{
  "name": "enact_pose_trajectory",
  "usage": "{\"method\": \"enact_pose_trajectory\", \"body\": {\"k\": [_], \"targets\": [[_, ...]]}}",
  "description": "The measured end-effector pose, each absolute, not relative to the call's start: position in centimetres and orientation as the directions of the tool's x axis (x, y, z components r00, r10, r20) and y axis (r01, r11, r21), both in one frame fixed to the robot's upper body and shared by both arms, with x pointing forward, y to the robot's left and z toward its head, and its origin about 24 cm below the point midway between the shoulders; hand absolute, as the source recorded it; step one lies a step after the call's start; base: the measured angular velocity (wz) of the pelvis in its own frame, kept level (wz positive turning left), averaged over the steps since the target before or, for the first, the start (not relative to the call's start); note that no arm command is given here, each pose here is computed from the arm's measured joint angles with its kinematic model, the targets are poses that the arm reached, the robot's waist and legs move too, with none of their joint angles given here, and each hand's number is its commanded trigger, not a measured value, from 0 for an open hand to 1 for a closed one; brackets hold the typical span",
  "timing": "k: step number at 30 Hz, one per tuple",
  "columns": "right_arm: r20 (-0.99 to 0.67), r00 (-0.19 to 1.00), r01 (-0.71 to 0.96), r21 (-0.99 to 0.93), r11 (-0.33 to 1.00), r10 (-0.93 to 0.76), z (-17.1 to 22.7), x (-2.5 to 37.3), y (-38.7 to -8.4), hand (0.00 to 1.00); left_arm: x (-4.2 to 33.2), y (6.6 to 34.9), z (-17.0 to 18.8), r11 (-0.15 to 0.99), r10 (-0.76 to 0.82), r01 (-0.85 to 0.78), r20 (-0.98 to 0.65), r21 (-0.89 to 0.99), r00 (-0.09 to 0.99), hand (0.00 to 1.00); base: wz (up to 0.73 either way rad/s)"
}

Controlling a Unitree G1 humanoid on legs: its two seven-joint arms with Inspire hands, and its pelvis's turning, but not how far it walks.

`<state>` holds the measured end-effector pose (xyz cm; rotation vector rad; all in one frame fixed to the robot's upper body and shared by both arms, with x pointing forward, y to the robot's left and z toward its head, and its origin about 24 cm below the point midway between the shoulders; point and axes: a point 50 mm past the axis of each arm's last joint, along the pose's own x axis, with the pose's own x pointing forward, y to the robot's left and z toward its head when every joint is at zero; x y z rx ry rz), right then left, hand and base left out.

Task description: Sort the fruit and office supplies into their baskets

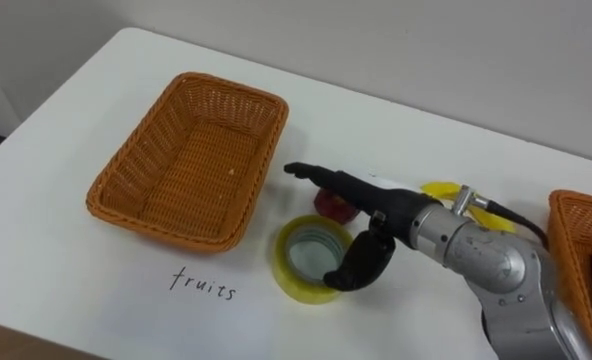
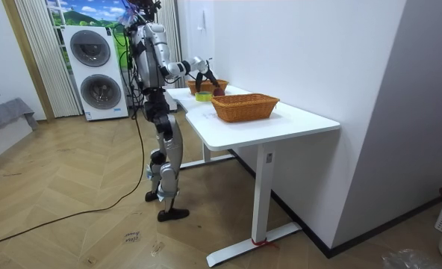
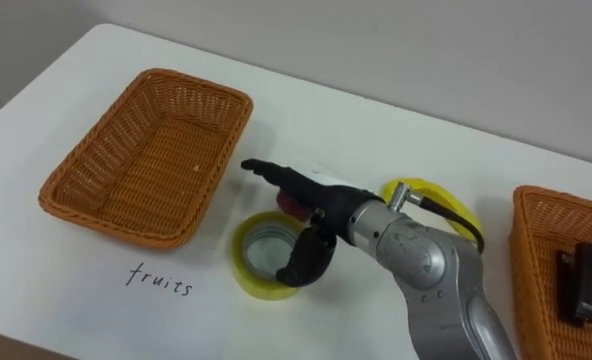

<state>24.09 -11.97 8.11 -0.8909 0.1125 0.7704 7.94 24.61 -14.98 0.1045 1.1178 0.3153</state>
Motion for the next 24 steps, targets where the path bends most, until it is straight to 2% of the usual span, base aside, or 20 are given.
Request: {"method": "enact_pose_trajectory", "body": {"k": [5, 12, 18, 24], "targets": [[-0.397, 0.728, -0.648, -0.664, 0.372, 0.559, 8.1, 24.1, -11.8, 0.0, 7.9, 24.8, -15.0, 0.95, 0.304, -0.196, -0.867, 0.244, 0.395, 0.0, 0.0], [-0.429, 0.724, -0.634, -0.722, 0.276, 0.541, 8.3, 24.2, -10.9, 0.0, 7.7, 24.5, -15.2, 0.953, 0.296, -0.176, -0.878, 0.246, 0.376, 0.0, 0.02], [-0.476, 0.658, -0.691, -0.689, 0.218, 0.583, 8.0, 23.8, -9.8, 0.0, 7.7, 24.6, -15.3, 0.952, 0.301, -0.176, -0.879, 0.252, 0.371, 0.0, 0.0], [-0.56, 0.604, -0.753, -0.634, 0.177, 0.567, 7.6, 23.5, -10.4, 0.0, 7.8, 24.8, -15.2, 0.949, 0.308, -0.176, -0.879, 0.26, 0.363, 0.0, 0.0]]}}
